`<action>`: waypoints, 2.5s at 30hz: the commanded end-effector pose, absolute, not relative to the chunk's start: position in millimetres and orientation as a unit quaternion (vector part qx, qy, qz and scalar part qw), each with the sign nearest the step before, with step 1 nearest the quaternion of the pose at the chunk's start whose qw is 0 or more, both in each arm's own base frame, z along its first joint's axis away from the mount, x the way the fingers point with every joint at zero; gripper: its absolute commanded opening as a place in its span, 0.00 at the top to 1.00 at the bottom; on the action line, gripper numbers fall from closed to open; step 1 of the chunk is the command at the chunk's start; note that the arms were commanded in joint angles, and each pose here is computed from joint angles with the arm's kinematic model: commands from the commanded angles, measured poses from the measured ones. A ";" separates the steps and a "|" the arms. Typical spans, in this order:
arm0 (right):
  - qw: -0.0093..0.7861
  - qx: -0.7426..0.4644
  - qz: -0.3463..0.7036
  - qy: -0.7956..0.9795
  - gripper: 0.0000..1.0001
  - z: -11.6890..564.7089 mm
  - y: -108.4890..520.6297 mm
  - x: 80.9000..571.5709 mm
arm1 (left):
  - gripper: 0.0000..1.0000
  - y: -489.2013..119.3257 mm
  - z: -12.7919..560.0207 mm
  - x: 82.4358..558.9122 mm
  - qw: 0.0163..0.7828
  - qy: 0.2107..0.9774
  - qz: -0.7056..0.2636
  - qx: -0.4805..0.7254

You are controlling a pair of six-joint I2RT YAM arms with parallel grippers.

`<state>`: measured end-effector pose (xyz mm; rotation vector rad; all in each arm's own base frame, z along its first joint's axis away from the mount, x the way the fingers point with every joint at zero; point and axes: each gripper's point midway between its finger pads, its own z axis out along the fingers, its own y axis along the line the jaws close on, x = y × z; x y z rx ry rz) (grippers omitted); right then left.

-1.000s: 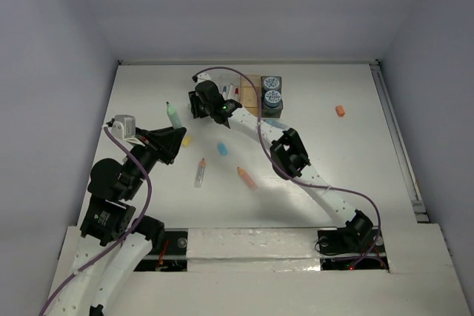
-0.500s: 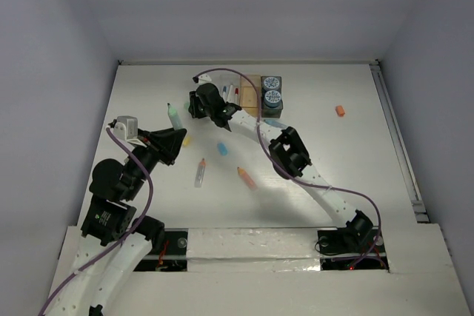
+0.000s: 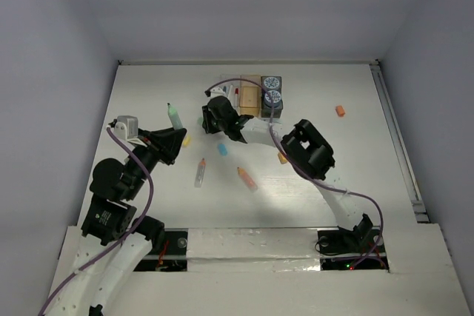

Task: Sort the stationery into containers
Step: Move the pen cap to the center of the board, then pick up the pen cap from the center of the board.

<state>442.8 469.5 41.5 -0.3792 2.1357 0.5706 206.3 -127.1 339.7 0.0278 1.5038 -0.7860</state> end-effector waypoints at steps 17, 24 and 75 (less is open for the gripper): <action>0.421 -0.140 0.181 0.878 0.28 73.7 428.7 371.0 | 1.00 -116.2 349.1 218.4 0.691 0.662 -0.288 0.031; 0.404 -0.222 0.122 0.879 0.26 73.9 424.8 388.5 | 1.00 -114.7 341.5 222.3 0.691 0.666 -0.281 0.027; 0.602 -0.090 0.344 0.715 0.86 362.7 392.9 388.7 | 1.00 -165.2 320.7 243.9 0.615 0.703 -0.348 0.087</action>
